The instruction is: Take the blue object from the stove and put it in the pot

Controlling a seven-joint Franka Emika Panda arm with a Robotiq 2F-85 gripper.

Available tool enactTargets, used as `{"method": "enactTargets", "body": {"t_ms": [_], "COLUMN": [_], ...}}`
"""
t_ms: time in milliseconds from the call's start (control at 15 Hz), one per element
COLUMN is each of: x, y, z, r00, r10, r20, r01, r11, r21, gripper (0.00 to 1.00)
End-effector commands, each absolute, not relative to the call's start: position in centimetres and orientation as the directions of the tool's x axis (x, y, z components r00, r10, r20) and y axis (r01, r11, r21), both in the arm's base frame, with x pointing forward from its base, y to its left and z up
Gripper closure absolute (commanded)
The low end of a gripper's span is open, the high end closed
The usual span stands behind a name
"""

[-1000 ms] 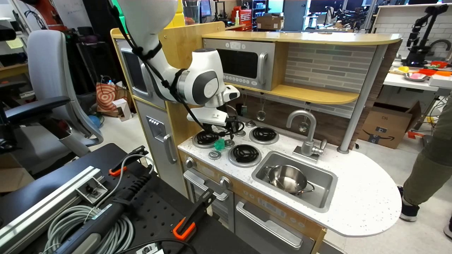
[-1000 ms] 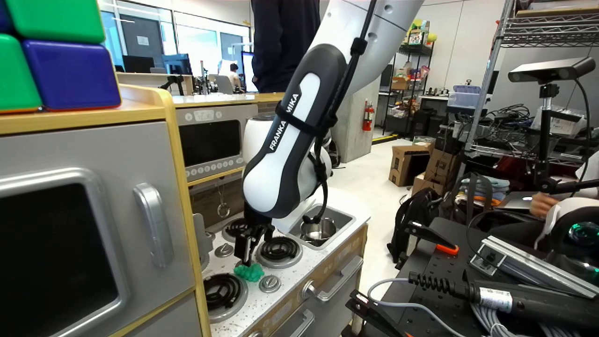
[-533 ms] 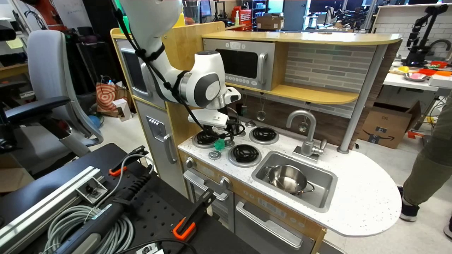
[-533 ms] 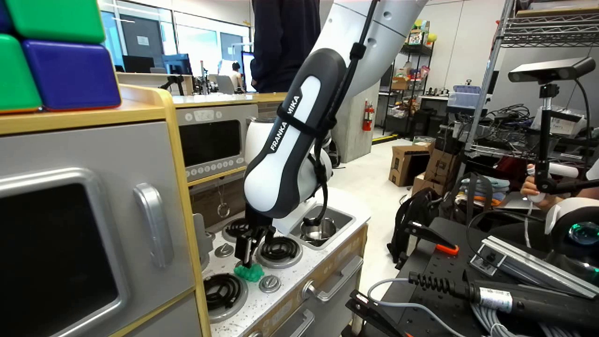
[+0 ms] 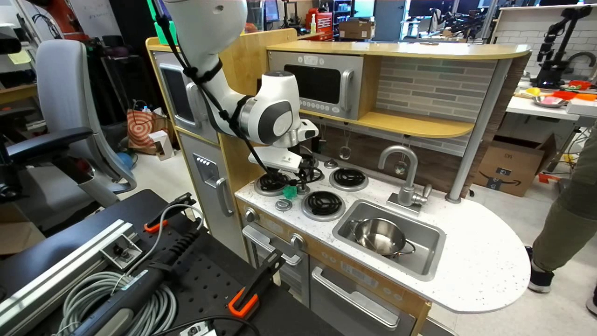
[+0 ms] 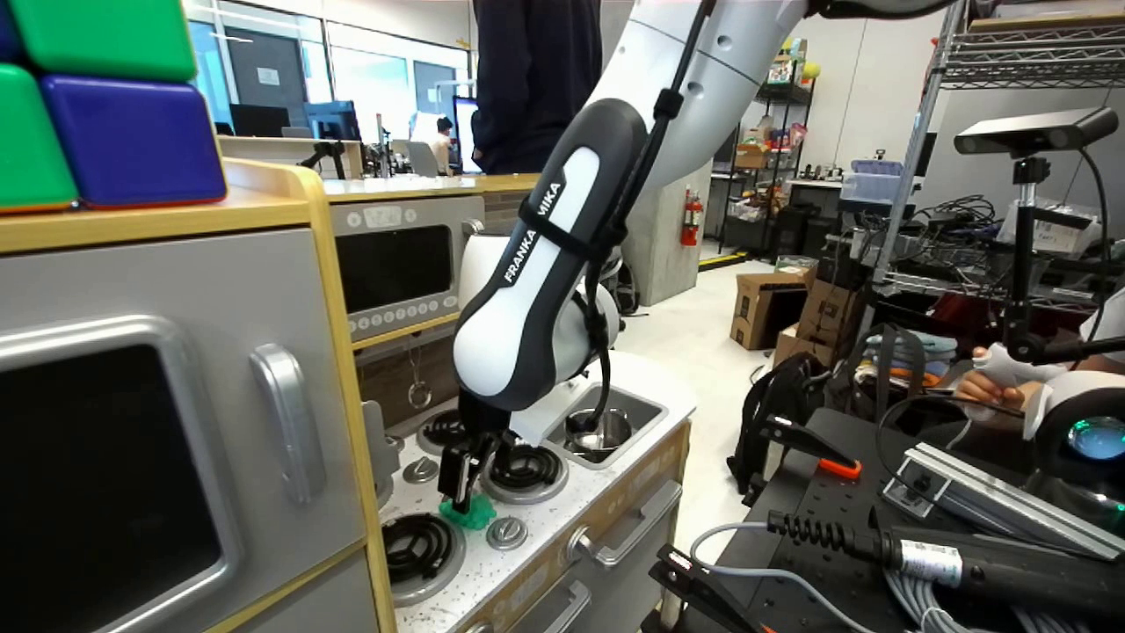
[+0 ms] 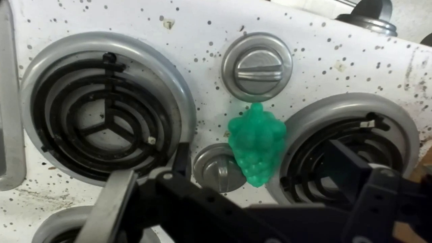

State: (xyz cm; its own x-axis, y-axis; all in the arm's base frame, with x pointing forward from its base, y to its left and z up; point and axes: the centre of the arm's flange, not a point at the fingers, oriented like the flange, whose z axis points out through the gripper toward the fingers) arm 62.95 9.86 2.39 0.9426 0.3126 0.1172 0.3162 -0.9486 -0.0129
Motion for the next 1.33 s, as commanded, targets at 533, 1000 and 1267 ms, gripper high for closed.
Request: {"method": "enactTargets", "body": {"t_ms": [533, 1000, 1267], "x": [65.3, 62.4, 61.0], "y": [13.4, 11.3, 7.0], "z": [-4.5, 0.5, 3.6], "r00": [0.917, 0.899, 0.9], "r10": [0.381, 0.391, 0.327], "r20": [0.115, 0.199, 0.288], "r01": [0.371, 0.373, 0.3], "r11": [-0.923, -0.92, -0.944], "r21": [0.101, 0.12, 0.134], "gripper": [0.5, 0.99, 0.99]}}
